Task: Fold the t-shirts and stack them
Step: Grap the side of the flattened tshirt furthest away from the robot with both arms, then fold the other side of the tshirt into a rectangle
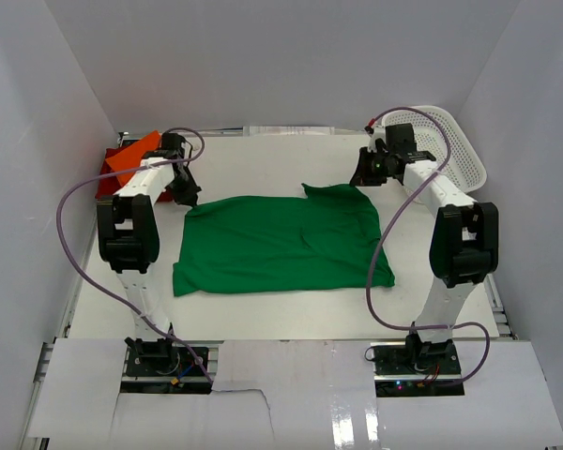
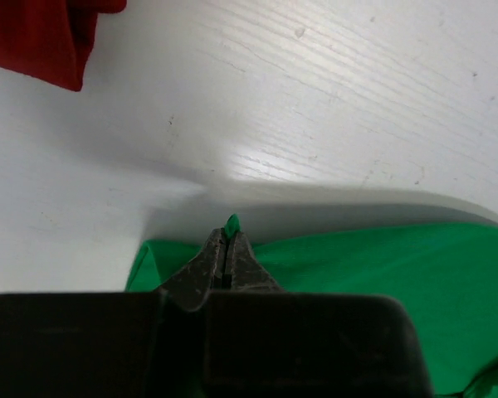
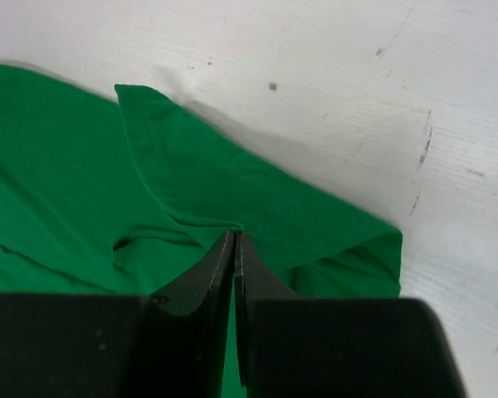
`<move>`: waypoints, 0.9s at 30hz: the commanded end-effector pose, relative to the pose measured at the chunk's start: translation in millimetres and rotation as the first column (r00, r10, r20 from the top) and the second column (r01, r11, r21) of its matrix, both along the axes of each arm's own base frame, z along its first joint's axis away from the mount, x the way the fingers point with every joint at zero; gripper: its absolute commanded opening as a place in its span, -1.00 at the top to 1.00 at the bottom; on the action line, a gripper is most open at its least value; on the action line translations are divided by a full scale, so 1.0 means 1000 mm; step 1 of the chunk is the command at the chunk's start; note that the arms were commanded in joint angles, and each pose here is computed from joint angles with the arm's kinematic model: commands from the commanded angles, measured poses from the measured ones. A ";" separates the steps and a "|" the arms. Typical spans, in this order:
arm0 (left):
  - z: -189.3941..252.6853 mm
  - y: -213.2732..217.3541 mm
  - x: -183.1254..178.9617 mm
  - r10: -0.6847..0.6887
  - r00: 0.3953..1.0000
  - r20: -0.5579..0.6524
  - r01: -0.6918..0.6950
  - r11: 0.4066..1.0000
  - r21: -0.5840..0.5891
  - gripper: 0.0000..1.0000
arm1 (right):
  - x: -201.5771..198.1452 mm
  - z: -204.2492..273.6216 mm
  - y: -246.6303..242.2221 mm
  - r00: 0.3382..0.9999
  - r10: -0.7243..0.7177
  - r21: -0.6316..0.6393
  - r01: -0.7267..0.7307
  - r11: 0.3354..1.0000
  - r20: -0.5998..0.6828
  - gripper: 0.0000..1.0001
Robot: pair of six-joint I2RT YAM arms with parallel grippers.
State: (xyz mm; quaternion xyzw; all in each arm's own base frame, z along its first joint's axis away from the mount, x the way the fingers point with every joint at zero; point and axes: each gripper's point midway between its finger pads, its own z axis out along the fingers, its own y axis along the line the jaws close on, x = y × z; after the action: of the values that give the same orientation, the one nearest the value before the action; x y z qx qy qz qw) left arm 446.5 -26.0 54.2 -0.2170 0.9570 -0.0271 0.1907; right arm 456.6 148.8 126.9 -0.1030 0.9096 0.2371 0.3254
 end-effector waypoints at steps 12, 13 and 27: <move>0.034 -0.002 -0.027 -0.007 0.996 0.084 0.007 1.000 -0.004 1.00 | -0.053 0.054 -0.001 0.996 0.017 0.065 -0.022 0.998 0.083 0.85; 0.034 -0.002 -0.029 -0.008 0.996 0.087 0.009 1.000 -0.007 1.00 | -0.059 0.061 -0.002 0.995 0.015 0.066 -0.021 0.998 0.095 0.85; 0.044 0.012 -0.041 0.000 0.993 0.119 -0.007 0.998 0.063 1.00 | -0.141 0.072 -0.023 0.997 -0.028 0.031 0.026 0.999 0.072 0.85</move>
State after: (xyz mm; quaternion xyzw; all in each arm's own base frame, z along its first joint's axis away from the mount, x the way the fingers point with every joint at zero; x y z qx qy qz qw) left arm 398.6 -20.0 69.6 -0.2166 0.9537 -0.0170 0.2082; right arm 330.3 132.1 193.1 -0.1016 0.8928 0.2507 0.3601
